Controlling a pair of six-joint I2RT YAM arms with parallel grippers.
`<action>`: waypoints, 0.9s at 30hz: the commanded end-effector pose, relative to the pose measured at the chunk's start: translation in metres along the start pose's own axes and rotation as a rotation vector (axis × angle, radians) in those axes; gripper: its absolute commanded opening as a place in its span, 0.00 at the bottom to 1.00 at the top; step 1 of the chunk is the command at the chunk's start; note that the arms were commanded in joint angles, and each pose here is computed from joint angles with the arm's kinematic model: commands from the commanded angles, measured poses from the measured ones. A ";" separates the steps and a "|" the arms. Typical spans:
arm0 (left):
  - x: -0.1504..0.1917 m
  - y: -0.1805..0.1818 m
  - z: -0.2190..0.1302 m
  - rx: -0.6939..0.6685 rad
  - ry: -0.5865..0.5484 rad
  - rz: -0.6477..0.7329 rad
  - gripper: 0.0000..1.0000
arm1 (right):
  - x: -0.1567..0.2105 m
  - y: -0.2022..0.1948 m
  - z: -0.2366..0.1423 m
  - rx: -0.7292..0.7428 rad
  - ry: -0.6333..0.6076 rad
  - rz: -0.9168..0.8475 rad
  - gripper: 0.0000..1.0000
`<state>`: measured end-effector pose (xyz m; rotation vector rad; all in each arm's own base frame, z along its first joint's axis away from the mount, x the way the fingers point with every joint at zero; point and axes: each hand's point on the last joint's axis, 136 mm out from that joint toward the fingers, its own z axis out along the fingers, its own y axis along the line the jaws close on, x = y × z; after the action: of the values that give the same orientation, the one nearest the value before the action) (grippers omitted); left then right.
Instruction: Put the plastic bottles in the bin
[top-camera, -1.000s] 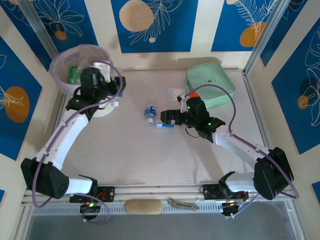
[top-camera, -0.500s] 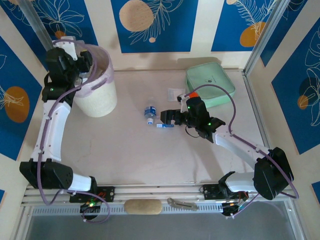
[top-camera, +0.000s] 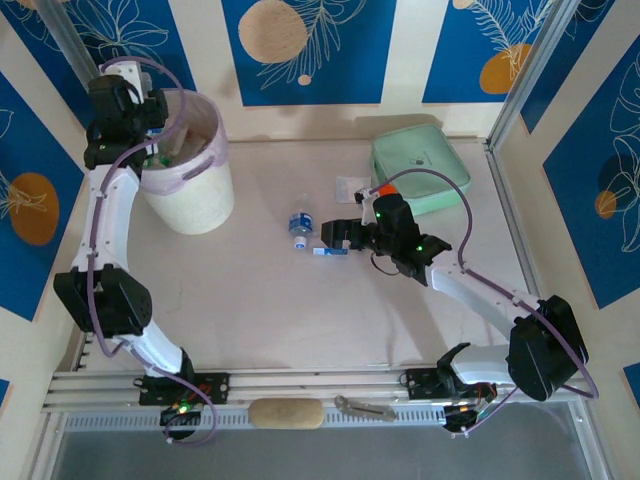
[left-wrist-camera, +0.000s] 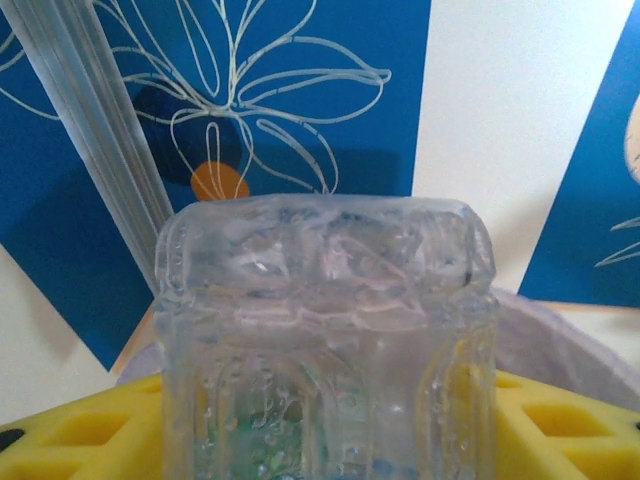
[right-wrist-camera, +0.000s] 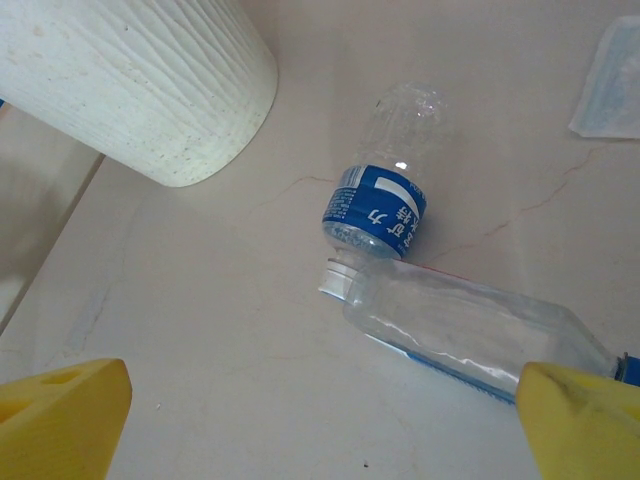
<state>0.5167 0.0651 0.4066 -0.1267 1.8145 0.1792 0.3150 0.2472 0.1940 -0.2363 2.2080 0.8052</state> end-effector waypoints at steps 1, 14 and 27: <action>0.005 0.009 0.006 -0.032 0.039 0.041 0.63 | -0.003 0.005 -0.007 -0.018 -0.017 0.005 0.99; 0.018 0.005 0.011 -0.014 0.090 0.010 0.99 | -0.004 0.006 -0.007 -0.019 -0.017 0.001 0.99; -0.023 -0.015 -0.039 0.129 -0.029 -0.142 1.00 | -0.002 0.005 -0.006 -0.015 -0.012 0.003 0.99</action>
<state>0.5069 0.0540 0.4019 -0.1522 1.8684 0.0702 0.3149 0.2472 0.1938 -0.2363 2.2088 0.8049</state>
